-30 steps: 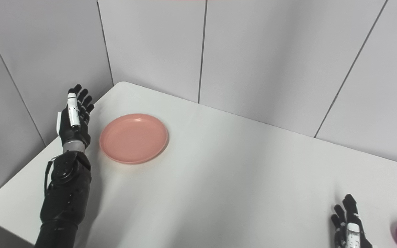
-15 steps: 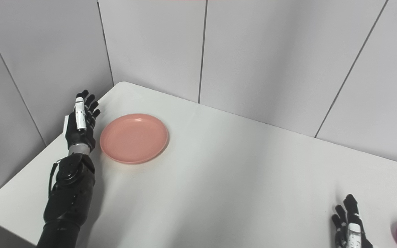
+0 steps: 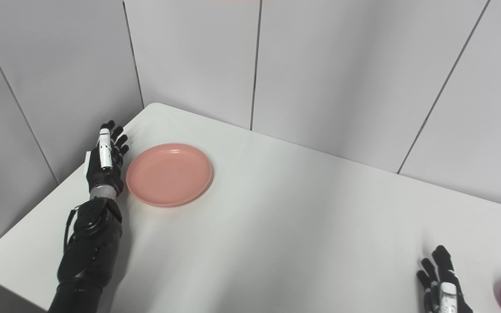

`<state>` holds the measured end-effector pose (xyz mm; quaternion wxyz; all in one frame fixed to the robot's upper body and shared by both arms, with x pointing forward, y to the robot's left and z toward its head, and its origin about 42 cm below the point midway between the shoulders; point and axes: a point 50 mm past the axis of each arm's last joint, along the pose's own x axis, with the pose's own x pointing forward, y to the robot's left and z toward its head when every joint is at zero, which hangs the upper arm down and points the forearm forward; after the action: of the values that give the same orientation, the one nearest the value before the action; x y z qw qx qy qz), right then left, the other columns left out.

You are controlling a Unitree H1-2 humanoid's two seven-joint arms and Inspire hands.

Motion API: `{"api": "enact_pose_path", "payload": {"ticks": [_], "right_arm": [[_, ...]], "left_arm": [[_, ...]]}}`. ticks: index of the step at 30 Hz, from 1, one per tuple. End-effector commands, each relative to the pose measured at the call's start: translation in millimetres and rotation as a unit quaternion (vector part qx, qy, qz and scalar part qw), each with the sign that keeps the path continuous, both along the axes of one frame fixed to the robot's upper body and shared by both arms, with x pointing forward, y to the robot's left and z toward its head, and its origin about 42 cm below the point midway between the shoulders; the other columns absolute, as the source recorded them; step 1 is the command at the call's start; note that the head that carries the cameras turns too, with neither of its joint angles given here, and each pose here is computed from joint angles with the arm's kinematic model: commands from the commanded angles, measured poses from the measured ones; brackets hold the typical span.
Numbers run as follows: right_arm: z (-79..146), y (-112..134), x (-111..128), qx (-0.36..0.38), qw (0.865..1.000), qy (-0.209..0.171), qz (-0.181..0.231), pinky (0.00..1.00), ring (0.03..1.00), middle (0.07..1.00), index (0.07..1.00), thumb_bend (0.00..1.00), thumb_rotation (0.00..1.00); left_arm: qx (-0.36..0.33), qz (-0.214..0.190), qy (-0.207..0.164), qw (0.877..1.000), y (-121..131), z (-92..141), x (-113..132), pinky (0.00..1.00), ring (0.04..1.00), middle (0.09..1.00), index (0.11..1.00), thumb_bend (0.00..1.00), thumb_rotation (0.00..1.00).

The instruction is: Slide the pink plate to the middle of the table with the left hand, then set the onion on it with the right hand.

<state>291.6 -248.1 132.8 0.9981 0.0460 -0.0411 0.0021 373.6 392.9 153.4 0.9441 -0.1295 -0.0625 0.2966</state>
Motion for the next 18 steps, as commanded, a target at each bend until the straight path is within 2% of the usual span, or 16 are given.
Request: {"api": "enact_pose_path", "payload": {"ticks": [1,7,18], "right_arm": [[-3,-4,0,-0.001,1.000,0.008,-0.006,0.89,0.925,0.947,0.923,0.57,0.90],[-4,-5,-1,-0.001,1.000,0.008,-0.007,0.87,0.917,0.941,0.913,0.57,0.89],[-2,-4,-1,0.007,1.000,0.010,-0.005,0.91,0.937,0.956,0.929,0.61,0.88]], "left_arm": [[0.016,-0.001,-0.028,0.999,6,18,7,0.95,0.944,0.941,0.914,0.33,1.00],[0.012,-0.002,-0.021,1.000,9,13,6,0.98,0.952,0.946,0.917,0.34,1.00],[0.001,-0.004,-0.003,1.000,11,5,11,0.94,0.928,0.920,0.891,0.34,1.00]]}}
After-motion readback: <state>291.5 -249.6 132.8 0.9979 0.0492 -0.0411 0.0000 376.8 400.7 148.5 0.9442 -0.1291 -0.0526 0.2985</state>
